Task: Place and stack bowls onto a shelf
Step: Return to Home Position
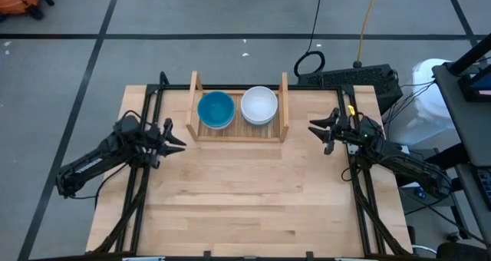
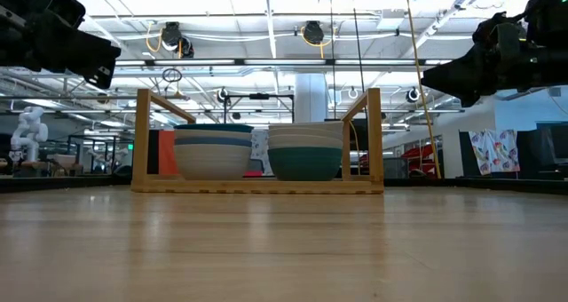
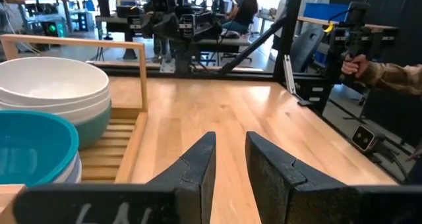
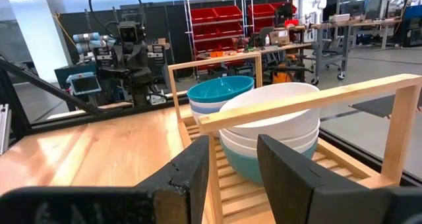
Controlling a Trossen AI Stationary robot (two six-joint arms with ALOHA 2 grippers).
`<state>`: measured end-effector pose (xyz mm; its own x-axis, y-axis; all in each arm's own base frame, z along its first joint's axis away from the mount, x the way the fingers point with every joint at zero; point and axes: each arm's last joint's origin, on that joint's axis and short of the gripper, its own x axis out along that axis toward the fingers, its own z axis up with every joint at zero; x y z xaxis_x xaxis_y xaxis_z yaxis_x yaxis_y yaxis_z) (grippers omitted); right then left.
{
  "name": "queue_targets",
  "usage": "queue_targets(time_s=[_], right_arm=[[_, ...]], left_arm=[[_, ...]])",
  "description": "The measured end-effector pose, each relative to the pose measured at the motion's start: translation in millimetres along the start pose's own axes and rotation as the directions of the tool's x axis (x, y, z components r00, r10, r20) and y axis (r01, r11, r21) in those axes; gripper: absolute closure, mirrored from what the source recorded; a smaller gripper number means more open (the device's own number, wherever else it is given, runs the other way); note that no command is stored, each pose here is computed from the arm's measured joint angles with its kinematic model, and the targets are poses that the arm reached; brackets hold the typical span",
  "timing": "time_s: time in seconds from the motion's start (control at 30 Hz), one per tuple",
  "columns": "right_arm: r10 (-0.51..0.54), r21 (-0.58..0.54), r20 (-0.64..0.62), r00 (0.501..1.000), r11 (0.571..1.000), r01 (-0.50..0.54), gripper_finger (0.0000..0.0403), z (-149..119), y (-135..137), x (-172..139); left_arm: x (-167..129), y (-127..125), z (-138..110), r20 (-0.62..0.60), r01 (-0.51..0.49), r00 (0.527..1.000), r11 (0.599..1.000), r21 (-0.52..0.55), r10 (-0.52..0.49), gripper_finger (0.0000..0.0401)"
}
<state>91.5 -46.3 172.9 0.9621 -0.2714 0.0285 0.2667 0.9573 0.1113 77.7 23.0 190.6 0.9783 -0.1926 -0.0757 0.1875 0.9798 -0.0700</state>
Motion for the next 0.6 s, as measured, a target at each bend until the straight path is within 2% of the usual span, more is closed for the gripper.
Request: queue_targets(time_s=[0.27,0.6], right_arm=[[-0.001,0.003,-0.012,1.000,1.000,0.001,0.0280,-1,0,0],[-0.001,0.006,-0.014,1.000,1.000,0.001,0.0280,-1,0,0]], left_arm=[[4,4,-12,-0.006,0.000,1.000,1.000,-0.003,0.000,0.0313],[8,7,-15,0.072,-0.014,0.997,0.998,0.067,0.009,0.0313]])
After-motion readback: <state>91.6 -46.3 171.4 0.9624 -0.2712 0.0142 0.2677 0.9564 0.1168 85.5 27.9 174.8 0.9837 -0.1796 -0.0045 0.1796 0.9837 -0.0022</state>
